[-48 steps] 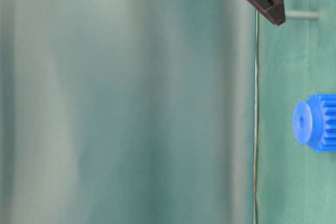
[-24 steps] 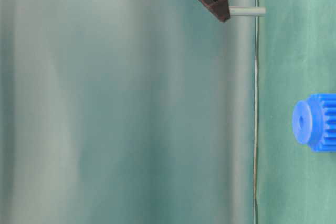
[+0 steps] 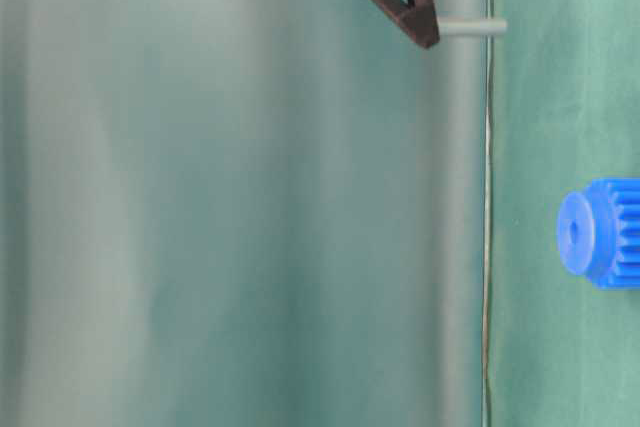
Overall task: Insert the shaft placed at a random location into the center hole of the small gear at another random location.
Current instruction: 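Grasp the grey shaft with the right gripper and lift it, then carry the shaft over the blue gear and align it with the center hole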
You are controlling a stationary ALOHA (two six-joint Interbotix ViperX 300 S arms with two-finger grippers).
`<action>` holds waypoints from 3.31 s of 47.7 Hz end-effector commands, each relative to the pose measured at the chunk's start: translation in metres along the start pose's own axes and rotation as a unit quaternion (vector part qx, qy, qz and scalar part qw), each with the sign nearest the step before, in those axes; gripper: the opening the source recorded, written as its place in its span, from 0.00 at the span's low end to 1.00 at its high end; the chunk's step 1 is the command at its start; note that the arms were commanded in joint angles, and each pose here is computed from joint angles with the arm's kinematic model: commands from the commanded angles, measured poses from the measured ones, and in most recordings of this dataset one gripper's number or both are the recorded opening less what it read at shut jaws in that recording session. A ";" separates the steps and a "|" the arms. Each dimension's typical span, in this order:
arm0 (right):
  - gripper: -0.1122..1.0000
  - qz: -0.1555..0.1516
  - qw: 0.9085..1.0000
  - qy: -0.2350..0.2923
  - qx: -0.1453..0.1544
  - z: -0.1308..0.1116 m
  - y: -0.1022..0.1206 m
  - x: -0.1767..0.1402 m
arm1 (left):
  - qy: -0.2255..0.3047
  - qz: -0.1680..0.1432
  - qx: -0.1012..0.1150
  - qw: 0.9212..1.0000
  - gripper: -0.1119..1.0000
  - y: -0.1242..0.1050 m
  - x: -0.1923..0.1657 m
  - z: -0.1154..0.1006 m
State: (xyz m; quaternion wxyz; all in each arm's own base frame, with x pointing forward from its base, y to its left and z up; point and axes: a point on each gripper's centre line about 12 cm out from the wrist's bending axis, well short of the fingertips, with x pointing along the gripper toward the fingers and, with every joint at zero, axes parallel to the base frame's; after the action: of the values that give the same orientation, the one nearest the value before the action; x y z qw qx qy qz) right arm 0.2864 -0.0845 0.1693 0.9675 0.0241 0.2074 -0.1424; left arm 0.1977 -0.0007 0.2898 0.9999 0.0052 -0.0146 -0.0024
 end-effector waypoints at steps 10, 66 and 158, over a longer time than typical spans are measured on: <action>0.20 0.034 0.999 -0.033 -0.015 0.031 0.026 0.032 | -0.008 -0.001 0.000 1.000 0.10 0.000 0.003 0.007; 0.20 0.072 0.996 -0.039 -0.031 0.055 0.066 0.099 | -0.008 -0.001 0.000 1.000 0.10 0.000 0.003 0.007; 0.20 0.072 0.997 -0.034 -0.012 0.036 0.068 0.111 | -0.010 -0.001 -0.001 1.000 0.10 0.000 0.002 0.008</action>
State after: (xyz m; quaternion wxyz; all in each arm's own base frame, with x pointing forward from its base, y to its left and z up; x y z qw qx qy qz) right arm 0.4114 -0.0540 0.1448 0.9775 0.0121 0.1986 -0.0698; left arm 0.1980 -0.0010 0.2895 0.9999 0.0037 -0.0138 -0.0030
